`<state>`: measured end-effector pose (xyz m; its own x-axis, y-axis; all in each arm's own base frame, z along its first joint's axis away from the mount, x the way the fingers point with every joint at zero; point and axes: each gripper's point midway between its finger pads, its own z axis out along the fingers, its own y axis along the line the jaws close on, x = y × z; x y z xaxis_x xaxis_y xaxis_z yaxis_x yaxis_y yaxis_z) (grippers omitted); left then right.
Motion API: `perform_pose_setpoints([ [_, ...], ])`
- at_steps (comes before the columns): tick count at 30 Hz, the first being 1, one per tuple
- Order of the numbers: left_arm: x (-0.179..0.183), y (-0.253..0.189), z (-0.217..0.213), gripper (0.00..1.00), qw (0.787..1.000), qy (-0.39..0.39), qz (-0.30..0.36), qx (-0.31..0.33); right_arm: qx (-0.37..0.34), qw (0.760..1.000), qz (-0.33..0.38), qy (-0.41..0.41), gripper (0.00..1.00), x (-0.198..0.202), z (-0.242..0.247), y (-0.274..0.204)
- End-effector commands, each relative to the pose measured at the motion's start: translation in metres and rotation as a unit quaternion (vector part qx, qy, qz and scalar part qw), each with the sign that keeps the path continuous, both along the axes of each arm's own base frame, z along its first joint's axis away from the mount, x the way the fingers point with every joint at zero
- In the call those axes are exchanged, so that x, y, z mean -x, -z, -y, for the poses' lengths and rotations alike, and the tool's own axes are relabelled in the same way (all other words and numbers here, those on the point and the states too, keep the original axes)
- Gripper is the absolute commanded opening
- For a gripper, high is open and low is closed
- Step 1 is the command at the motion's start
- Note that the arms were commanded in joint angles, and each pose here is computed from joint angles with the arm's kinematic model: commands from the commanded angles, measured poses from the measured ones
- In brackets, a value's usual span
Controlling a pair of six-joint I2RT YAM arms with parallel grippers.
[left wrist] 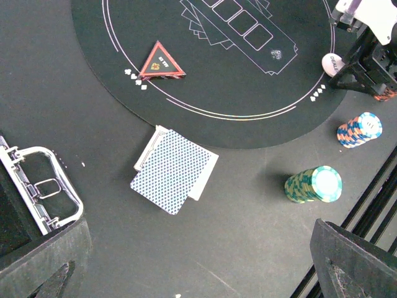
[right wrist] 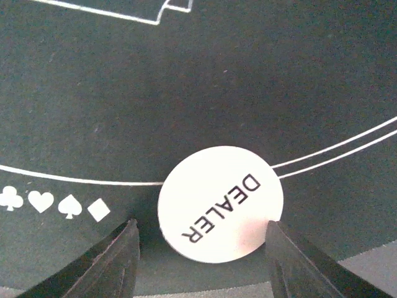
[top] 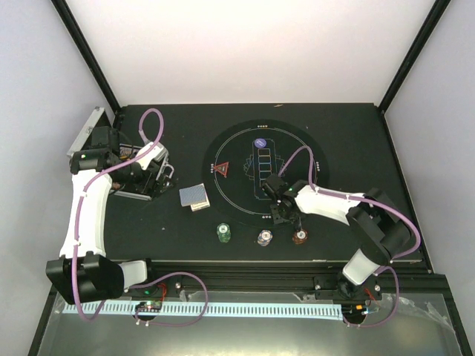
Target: Distribute texas hold em gaming equipment
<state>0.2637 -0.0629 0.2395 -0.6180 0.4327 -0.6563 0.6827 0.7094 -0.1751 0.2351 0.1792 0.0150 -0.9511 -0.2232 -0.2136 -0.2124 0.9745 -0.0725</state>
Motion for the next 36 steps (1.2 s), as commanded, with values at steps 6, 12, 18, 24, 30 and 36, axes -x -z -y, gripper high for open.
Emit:
perform_pose_setpoints([
  [6,0.001,-0.019,-0.001,0.99,1.000,-0.001,0.024,-0.002,0.015,0.998,0.013,0.064,0.51,-0.026,0.036,0.005],
  [12,0.001,-0.017,-0.003,0.99,1.000,-0.004,0.023,-0.009,0.055,0.994,0.019,0.094,0.50,-0.039,0.065,0.002],
  [18,-0.001,-0.018,-0.004,0.99,1.000,-0.004,0.028,-0.010,0.090,0.990,0.053,0.098,0.56,-0.044,0.081,-0.022],
  [24,-0.002,-0.019,-0.005,0.99,0.999,-0.007,0.030,-0.011,0.066,0.993,0.053,0.079,0.60,-0.049,0.066,-0.028],
  [30,-0.001,-0.018,-0.006,0.99,0.999,-0.008,0.031,-0.018,0.078,0.991,0.066,0.082,0.55,-0.059,0.069,-0.041],
  [36,-0.002,-0.019,-0.007,0.99,0.999,-0.007,0.036,-0.023,0.057,0.993,0.037,0.092,0.70,-0.038,0.071,-0.035],
])
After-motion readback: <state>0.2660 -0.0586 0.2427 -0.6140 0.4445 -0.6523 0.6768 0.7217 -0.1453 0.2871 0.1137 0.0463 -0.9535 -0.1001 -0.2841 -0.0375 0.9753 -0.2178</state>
